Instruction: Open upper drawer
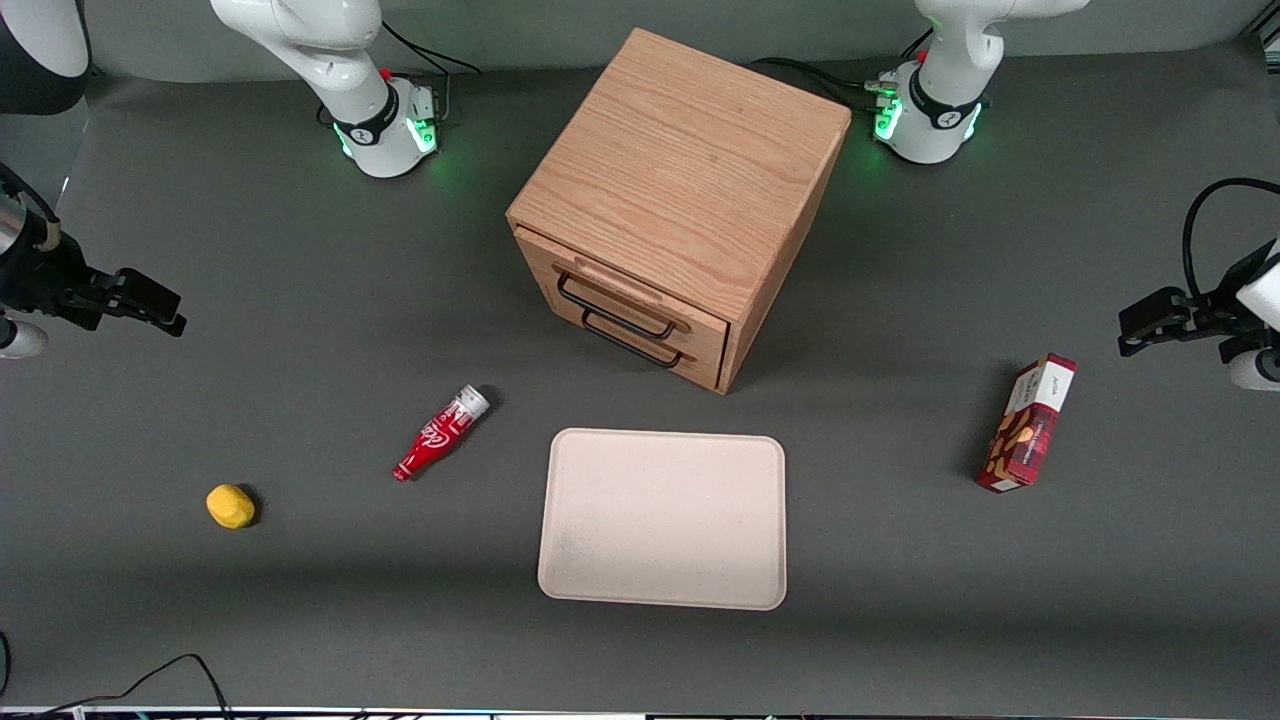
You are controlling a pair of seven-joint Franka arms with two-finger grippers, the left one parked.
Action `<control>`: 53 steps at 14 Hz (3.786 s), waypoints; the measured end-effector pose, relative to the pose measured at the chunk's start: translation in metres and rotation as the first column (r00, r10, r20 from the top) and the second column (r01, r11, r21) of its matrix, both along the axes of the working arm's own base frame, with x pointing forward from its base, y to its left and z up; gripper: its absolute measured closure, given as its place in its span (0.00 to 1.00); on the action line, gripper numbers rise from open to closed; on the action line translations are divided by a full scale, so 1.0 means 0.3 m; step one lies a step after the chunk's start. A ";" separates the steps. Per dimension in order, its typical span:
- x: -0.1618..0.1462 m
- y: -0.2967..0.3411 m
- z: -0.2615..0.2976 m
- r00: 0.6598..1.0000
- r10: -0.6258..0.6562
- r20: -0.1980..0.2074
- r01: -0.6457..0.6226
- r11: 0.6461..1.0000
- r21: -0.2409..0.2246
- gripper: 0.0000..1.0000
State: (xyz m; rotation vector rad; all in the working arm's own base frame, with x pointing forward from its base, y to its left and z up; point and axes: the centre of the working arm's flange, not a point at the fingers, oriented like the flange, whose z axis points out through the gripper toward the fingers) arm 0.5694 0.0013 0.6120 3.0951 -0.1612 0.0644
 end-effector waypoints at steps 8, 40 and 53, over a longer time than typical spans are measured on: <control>0.052 0.413 -0.072 0.975 0.224 -0.010 -0.223 0.973 0.055 0.00; 0.301 1.076 -0.723 0.357 0.915 0.190 -0.932 0.363 0.002 0.00; 0.436 0.939 -0.659 0.478 0.806 0.349 -0.867 0.496 0.042 0.00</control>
